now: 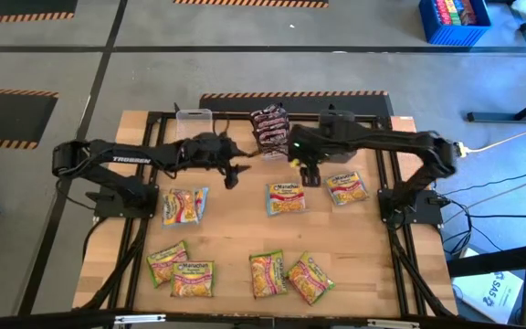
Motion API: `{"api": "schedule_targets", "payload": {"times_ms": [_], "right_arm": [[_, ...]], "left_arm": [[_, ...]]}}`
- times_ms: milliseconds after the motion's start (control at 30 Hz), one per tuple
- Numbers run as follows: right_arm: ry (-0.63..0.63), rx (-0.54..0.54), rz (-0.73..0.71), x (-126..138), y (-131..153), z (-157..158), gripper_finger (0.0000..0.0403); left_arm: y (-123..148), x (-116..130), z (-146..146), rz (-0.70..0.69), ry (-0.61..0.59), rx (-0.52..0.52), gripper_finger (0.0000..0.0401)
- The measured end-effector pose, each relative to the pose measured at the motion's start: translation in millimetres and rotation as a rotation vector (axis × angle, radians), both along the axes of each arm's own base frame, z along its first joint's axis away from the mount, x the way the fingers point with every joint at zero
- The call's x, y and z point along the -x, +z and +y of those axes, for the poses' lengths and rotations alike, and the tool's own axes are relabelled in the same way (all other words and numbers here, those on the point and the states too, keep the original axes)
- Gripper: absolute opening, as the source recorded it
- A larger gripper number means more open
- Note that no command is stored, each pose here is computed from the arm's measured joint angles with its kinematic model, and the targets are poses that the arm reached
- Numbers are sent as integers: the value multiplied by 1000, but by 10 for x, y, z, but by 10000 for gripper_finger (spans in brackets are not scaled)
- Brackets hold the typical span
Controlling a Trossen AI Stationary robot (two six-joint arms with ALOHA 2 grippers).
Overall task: Sort Maruchan noodles
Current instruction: Put the blue noodle pack into the black bin
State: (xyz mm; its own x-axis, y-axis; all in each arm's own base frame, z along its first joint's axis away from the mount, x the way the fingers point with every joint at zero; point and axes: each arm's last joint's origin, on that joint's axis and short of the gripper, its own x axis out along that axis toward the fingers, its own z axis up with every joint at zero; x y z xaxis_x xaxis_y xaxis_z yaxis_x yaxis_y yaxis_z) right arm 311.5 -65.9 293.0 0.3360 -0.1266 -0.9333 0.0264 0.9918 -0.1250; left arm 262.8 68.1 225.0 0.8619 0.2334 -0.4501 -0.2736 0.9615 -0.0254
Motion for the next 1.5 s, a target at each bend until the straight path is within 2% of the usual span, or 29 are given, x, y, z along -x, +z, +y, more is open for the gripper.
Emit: {"api": "schedule_targets", "payload": {"times_ms": [267, 467, 533, 633, 833, 967, 1167, 1367, 1500], "right_arm": [[-159, -148, -247, 557, -559, 180, 216], [-251, -316, -343, 722, -937, 241, 222], [-243, -375, -345, 747, -1012, 262, 228], [-261, -410, -354, 765, -1103, 273, 238], [-305, -428, -345, 789, -1145, 275, 238], [-343, -384, -354, 786, -1146, 258, 228], [-429, -438, -336, 750, -1211, 255, 228], [-498, -460, -268, 689, -1391, 243, 281], [-455, -512, -273, 609, -1474, 244, 316]], "left_arm": [[-249, -223, -318, 31, -82, 94, 206], [-464, -333, -514, 76, -54, 156, 206], [-511, -370, -557, 69, -45, 164, 206], [-596, -415, -596, 72, -38, 167, 206], [-704, -505, -597, 25, -5, 210, 206], [-805, -541, -596, 37, 0, 219, 206], [-985, -603, -596, 42, 2, 226, 206], [-1147, -657, -600, 41, -11, 234, 206], [-1220, -659, -603, 60, -18, 239, 206]]}}
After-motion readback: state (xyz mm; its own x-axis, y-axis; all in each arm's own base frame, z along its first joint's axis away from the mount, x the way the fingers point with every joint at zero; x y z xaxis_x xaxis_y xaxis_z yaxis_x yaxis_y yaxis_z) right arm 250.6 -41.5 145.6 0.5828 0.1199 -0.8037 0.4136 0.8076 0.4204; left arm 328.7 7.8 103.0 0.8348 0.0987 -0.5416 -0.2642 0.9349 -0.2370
